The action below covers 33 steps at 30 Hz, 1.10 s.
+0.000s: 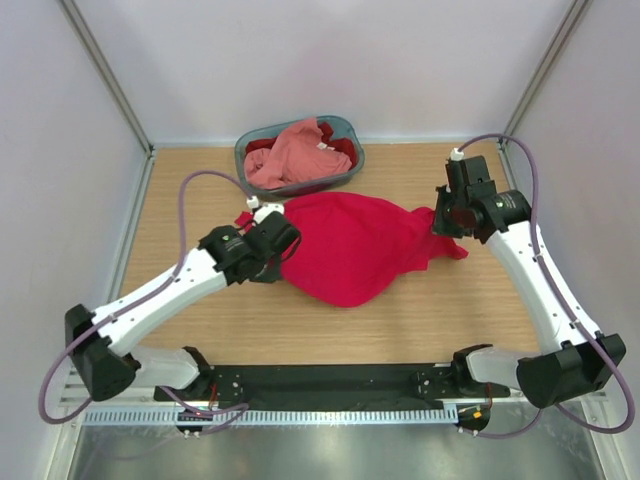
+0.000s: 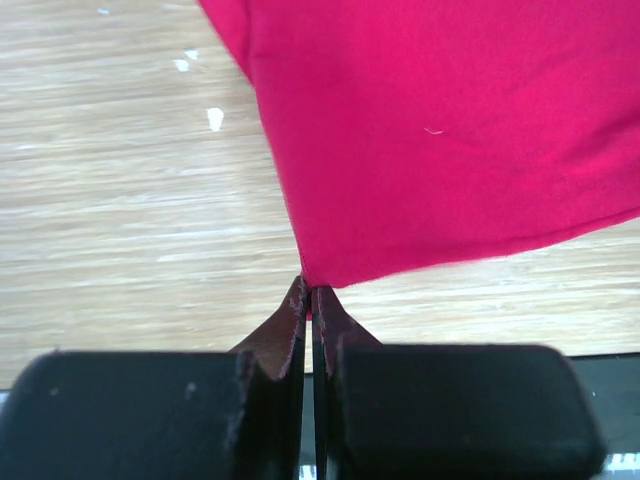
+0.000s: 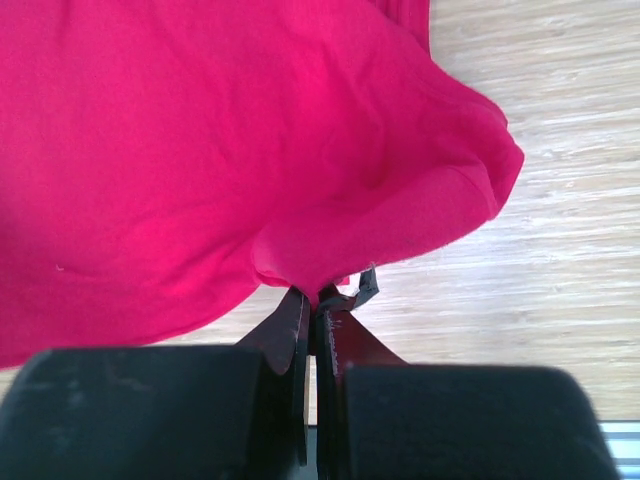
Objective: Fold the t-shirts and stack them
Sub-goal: Flatten the tshirt out
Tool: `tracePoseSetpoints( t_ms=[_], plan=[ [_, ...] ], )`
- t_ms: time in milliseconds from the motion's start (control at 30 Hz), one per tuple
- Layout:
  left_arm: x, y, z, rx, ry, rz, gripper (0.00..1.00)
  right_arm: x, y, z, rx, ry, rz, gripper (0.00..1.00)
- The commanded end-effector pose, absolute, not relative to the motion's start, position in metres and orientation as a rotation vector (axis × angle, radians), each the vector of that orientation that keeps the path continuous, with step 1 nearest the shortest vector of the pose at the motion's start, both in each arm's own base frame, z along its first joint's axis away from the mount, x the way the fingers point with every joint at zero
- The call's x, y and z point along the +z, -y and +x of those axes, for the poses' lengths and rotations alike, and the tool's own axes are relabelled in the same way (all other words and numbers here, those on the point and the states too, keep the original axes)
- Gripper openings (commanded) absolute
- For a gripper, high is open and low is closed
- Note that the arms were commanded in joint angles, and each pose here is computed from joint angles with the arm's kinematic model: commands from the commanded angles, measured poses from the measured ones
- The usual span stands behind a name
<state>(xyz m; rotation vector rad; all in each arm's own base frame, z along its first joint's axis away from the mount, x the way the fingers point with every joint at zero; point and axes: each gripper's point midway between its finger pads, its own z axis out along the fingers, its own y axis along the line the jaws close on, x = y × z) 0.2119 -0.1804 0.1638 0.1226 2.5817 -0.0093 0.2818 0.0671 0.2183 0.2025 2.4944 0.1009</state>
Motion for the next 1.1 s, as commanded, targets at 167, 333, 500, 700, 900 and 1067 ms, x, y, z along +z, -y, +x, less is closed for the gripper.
tracePoseSetpoints(
  t_ms=[167, 333, 500, 700, 900, 1067],
  plan=[
    [0.246, 0.131, 0.203, -0.003, -2.381, 0.091, 0.0, 0.275, -0.059, 0.289, 0.106, -2.347, 0.355, 0.01],
    [0.279, 0.106, 0.197, 0.015, -2.289, 0.092, 0.0, 0.292, -0.057, 0.284, 0.116, -2.326, 0.42, 0.01],
    [0.308, 0.096, 0.199, -0.005, -2.195, 0.077, 0.0, 0.312, -0.051, 0.282, 0.103, -2.272, 0.447, 0.01],
    [0.344, 0.078, 0.2, 0.016, -2.103, 0.025, 0.0, 0.343, -0.039, 0.29, 0.048, -2.178, 0.461, 0.01],
    [0.389, 0.053, 0.198, 0.024, -1.972, -0.073, 0.0, 0.404, -0.036, 0.314, 0.097, -2.003, 0.489, 0.01],
    [0.436, 0.041, 0.201, 0.013, -1.842, -0.114, 0.0, 0.466, -0.031, 0.337, 0.109, -1.808, 0.475, 0.01]
  ],
)
